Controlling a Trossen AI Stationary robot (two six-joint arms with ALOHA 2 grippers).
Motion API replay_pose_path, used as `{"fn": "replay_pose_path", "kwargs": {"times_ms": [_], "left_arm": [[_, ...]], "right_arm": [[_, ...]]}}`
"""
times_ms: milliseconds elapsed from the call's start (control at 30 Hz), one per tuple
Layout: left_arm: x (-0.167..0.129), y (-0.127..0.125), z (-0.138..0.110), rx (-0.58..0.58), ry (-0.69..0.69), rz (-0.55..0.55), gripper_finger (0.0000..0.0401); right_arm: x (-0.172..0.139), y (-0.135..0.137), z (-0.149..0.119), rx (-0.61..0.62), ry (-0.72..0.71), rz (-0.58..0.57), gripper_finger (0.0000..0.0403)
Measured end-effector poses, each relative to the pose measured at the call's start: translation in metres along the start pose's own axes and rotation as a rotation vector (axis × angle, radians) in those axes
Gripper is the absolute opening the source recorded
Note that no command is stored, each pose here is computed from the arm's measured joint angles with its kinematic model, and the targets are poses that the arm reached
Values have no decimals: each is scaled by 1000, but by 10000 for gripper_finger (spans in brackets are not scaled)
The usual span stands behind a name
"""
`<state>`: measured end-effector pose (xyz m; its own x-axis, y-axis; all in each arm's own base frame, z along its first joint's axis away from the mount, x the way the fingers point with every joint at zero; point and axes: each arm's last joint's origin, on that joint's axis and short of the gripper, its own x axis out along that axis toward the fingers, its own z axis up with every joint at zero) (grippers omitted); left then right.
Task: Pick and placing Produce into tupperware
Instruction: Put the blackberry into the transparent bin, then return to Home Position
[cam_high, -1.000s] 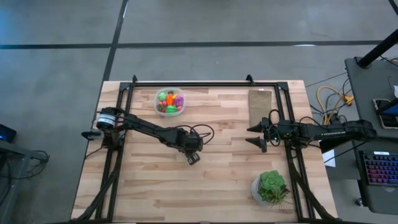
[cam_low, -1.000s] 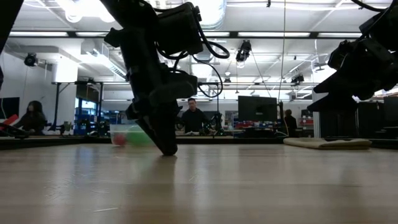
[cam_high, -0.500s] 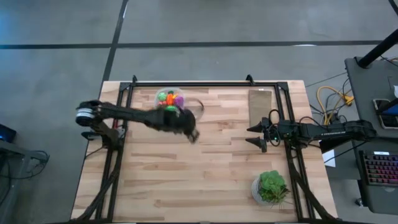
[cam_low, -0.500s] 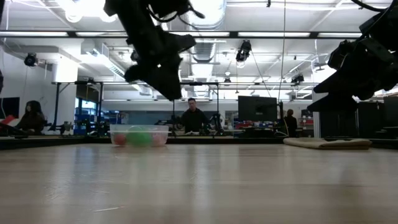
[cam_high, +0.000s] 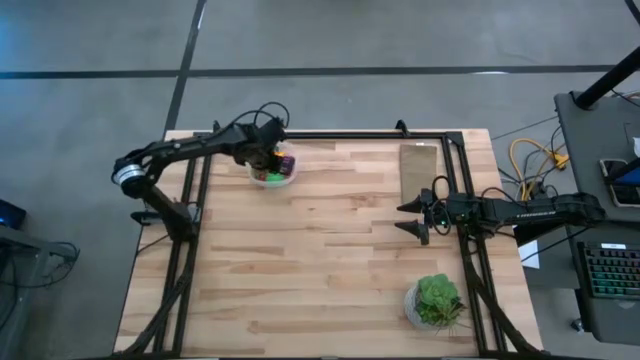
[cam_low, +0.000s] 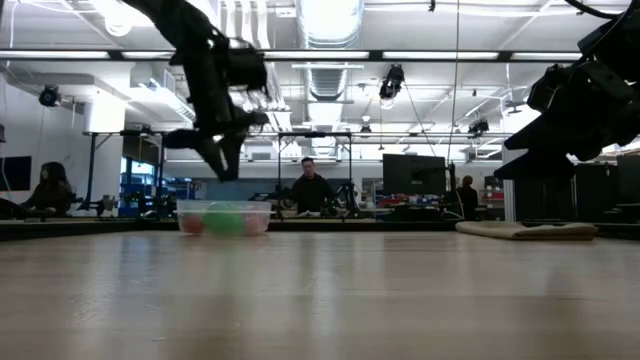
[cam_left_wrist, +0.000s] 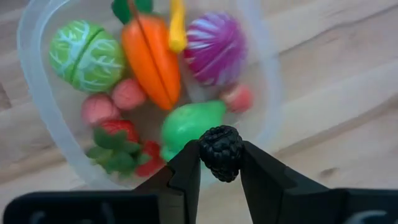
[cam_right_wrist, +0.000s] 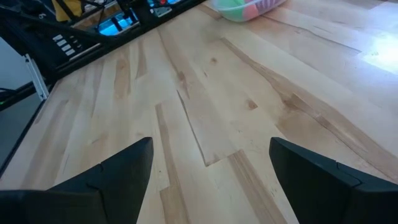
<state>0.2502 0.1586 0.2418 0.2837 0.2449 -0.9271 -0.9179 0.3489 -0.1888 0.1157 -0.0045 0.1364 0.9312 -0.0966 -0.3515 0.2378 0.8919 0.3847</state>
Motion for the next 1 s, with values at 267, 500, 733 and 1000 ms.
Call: {"fn": "replay_pose_path", "kwargs": {"times_ms": [267, 500, 733, 1000], "left_arm": [[15, 2, 8, 59, -4, 18, 122], [19, 3, 13, 46, -52, 64, 186], [-22, -25, 4, 196, -217, -155, 207], [-129, -47, -31, 295, -535, -601, 208]], "right_arm": [[0, 0, 0, 0, 0, 0, 313], [0, 0, 0, 0, 0, 0, 313], [0, 0, 0, 0, 0, 0, 313], [0, 0, 0, 0, -1, 0, 313]]}}
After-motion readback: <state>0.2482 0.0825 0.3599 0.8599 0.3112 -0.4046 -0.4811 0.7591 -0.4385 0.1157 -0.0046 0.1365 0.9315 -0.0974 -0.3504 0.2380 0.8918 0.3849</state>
